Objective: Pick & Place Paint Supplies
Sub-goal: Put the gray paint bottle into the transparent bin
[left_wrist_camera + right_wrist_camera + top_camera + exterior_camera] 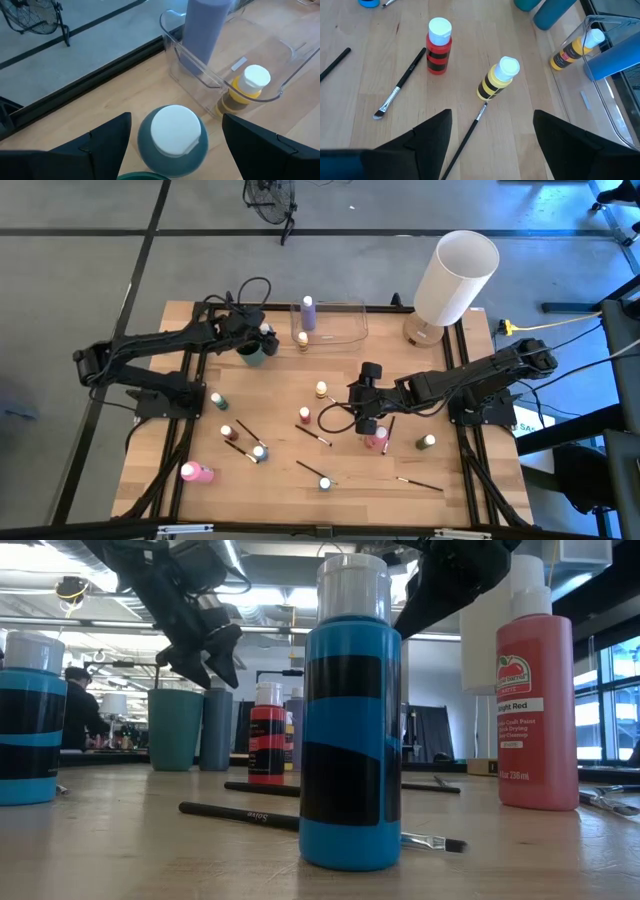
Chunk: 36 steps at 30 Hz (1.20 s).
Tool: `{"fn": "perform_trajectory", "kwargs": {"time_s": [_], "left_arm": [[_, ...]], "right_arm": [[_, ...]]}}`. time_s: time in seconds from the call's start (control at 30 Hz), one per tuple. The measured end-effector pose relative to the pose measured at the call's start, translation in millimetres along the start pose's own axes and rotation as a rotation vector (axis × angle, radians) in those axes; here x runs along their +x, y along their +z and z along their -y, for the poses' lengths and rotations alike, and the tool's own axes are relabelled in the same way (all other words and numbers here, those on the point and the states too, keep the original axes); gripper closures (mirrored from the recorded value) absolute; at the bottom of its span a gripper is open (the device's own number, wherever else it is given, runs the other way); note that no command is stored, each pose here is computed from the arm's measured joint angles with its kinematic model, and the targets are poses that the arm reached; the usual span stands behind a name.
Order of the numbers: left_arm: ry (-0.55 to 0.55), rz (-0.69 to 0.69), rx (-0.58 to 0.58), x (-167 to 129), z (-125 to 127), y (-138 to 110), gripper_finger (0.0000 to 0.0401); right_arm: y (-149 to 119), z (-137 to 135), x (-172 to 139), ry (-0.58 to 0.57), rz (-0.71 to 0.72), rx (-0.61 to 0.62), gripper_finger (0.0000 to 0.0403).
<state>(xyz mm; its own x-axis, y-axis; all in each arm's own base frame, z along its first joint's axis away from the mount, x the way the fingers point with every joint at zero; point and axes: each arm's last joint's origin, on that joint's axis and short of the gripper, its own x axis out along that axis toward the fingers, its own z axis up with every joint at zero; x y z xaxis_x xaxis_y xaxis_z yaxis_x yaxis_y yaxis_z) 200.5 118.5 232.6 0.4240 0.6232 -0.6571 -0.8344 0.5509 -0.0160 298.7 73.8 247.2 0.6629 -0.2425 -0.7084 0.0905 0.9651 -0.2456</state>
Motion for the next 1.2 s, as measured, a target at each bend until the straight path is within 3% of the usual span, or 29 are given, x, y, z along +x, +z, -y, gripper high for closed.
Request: {"fn": "perform_trajectory", "kwargs": {"time_s": [0.3, 0.93, 1.2], "left_arm": [[0.023, -0.041, 0.026, 14.3, 3.7, -4.6, 0.0093], [0.002, 0.005, 0.023, 3.9, 3.8, -0.5, 0.0093], [0.003, 0.006, 0.031, 2.8, 6.4, -1.6, 0.0127]], "right_arm": [[-0.1, -0.2, -0.1, 0.0, -0.001, -0.001, 0.0119], [-0.7, -0.1, -0.1, -0.001, -0.006, -0.003, 0.0119], [-0.7, -0.1, -0.1, -0.001, -0.006, -0.003, 0.0119]]}}
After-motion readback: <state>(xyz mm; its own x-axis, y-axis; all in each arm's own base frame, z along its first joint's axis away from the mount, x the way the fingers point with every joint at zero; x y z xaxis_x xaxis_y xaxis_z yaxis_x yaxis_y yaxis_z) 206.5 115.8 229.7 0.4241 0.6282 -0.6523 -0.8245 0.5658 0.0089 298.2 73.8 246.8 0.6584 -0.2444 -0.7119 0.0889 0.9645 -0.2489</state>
